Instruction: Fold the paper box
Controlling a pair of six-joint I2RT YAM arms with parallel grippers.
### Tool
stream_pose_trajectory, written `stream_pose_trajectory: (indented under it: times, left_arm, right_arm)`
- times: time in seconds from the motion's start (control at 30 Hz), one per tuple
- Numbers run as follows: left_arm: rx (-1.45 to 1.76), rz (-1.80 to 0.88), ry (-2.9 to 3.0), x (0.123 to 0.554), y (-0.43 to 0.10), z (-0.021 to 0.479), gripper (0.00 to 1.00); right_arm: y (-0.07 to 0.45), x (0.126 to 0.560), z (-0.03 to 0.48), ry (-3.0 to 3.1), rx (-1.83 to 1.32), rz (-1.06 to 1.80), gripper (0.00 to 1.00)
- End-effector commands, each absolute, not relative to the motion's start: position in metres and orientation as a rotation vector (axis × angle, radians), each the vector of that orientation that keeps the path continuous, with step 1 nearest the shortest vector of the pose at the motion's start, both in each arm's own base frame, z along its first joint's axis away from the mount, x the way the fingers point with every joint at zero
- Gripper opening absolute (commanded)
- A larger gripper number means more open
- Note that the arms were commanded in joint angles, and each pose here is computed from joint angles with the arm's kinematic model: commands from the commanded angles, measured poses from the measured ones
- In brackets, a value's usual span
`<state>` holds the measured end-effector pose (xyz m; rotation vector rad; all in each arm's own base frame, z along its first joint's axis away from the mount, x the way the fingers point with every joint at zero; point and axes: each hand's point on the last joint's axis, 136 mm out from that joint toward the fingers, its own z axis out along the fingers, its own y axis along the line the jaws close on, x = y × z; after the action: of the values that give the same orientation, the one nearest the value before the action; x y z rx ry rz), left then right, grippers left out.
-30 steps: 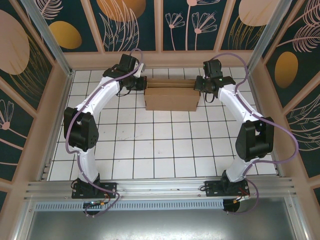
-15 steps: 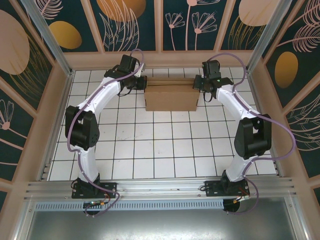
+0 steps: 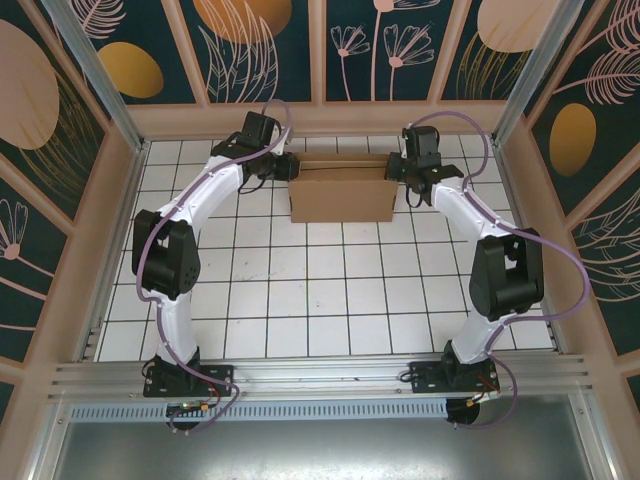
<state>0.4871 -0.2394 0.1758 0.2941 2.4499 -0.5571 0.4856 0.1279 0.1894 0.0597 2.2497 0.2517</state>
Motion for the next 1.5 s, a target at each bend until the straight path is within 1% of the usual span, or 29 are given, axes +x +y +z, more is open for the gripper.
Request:
stream_pose_trajectory:
  times: [0.0,0.17,0.2,0.27,0.43,0.47,0.53,0.6,0.67,0.87,0.93,1.1,1.17,1.27,1.37,1.47]
  left_arm:
    - [0.306,-0.615,2.539,0.469,-0.250,0.151,0.31]
    - [0.283,-0.656,2.488,0.470,-0.253,0.170,0.41]
    - [0.278,-0.653,2.478,0.471,-0.253,0.174,0.46]
    - [0.261,-0.624,2.462,0.472,-0.248,0.179,0.51]
    - [0.227,-0.539,2.433,0.472,-0.234,0.187,0.74]
    - [0.225,-0.536,2.428,0.472,-0.233,0.188,0.78]
    - [0.213,-0.531,2.424,0.472,-0.232,0.188,0.81]
    - [0.206,-0.531,2.423,0.470,-0.231,0.189,0.89]
    - [0.198,-0.517,2.415,0.470,-0.229,0.190,0.98]
    - [0.136,-0.351,2.381,0.475,-0.204,0.192,0.99]
    - [0.147,-0.355,2.357,0.474,-0.204,0.197,0.99]
    - [0.245,-0.548,2.171,0.458,-0.223,0.233,0.99]
    - [0.279,-0.560,2.144,0.451,-0.223,0.233,0.99]
    - [0.230,-0.570,2.129,0.451,-0.208,0.223,0.99]
    - [0.179,-0.808,2.025,0.449,-0.194,0.234,0.99]
    - [0.199,-0.872,1.899,0.442,-0.181,0.246,0.99]
  right_arm:
    - [0.144,0.449,0.134,2.444,-0.043,0.270,0.00]
    - [0.145,0.449,0.135,2.438,-0.047,0.260,0.00]
    - [0.145,0.449,0.134,2.439,-0.048,0.258,0.00]
    - [0.145,0.450,0.134,2.438,-0.051,0.256,0.00]
    - [0.145,0.450,0.134,2.439,-0.049,0.254,0.00]
    - [0.145,0.450,0.133,2.440,-0.048,0.253,0.00]
    - [0.145,0.450,0.133,2.440,-0.049,0.253,0.00]
    - [0.146,0.449,0.133,2.441,-0.046,0.255,0.00]
    - [0.146,0.449,0.133,2.442,-0.049,0.255,0.00]
    - [0.147,0.449,0.133,2.438,-0.052,0.255,0.00]
    - [0.146,0.449,0.131,2.442,-0.052,0.253,0.00]
    - [0.147,0.449,0.132,2.440,-0.052,0.255,0.00]
    - [0.147,0.449,0.133,2.436,-0.056,0.255,0.00]
    - [0.147,0.449,0.134,2.429,-0.071,0.252,0.00]
    - [0.147,0.448,0.136,2.423,-0.083,0.248,0.00]
    - [0.146,0.447,0.136,2.421,-0.091,0.245,0.00]
